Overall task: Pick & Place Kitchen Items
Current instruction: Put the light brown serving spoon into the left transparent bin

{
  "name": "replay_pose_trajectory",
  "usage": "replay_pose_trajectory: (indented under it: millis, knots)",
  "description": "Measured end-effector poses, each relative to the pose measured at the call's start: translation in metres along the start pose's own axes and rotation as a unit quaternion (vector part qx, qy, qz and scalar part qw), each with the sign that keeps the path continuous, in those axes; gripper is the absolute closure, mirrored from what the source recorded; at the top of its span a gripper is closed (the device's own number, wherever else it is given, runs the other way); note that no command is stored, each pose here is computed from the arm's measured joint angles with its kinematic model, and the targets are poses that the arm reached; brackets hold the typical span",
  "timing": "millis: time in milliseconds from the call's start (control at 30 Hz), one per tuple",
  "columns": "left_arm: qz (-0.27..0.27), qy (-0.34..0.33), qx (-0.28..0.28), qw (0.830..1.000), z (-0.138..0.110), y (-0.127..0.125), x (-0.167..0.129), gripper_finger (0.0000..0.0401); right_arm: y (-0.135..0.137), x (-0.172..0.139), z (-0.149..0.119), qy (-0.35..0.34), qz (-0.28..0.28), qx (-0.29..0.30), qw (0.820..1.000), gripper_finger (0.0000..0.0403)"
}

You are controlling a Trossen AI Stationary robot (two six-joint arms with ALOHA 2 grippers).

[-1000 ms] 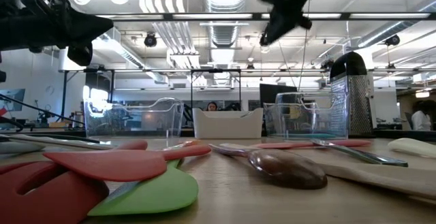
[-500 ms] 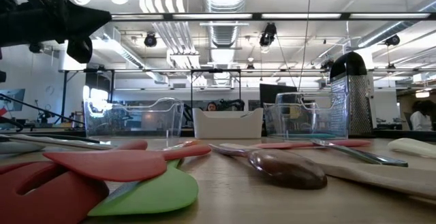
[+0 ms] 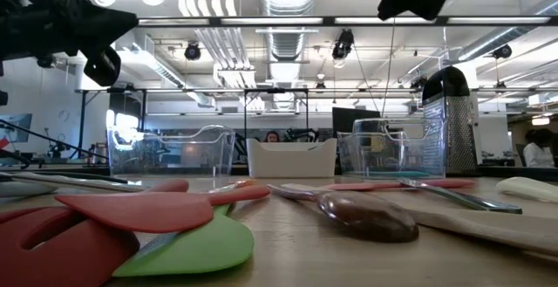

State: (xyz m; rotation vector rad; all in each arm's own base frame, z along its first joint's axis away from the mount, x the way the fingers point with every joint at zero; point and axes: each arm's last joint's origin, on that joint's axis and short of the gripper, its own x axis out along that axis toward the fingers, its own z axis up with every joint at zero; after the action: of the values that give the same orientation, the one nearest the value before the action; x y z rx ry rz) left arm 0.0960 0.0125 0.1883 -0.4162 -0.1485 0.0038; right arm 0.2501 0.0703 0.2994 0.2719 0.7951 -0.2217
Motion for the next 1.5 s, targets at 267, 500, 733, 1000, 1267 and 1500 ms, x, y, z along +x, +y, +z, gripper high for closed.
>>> replay_pose_trajectory:
  millis: [267,500,733,1000,1267,1500]
  knots:
    - [0.0,0.0,0.005,1.0,0.0,0.0,0.0,0.0375,0.009,0.021,-0.028,-0.011,0.032,0.056,0.998,0.0351]
    - [0.022,-0.01,0.042,0.999,0.001,0.001,0.0,0.0375,0.021,0.03,-0.022,-0.096,0.1,0.06,0.989,0.0351]
    - [0.023,-0.007,0.042,0.999,0.0,0.001,0.0,0.0375,0.035,0.051,-0.017,-0.083,0.094,0.031,0.992,0.0342]
    - [0.025,0.001,0.045,0.999,-0.003,0.003,0.0,0.0375,0.068,0.067,0.003,-0.006,0.107,0.032,0.994,0.0279]
    - [0.031,0.018,0.046,0.998,-0.007,0.005,0.001,0.0375,0.1,0.08,0.0,0.155,0.02,0.092,0.983,0.0238]
    - [0.034,0.026,0.045,0.998,-0.009,0.006,0.001,0.0375,0.124,0.105,-0.024,0.196,-0.046,0.174,0.964,0.0234]
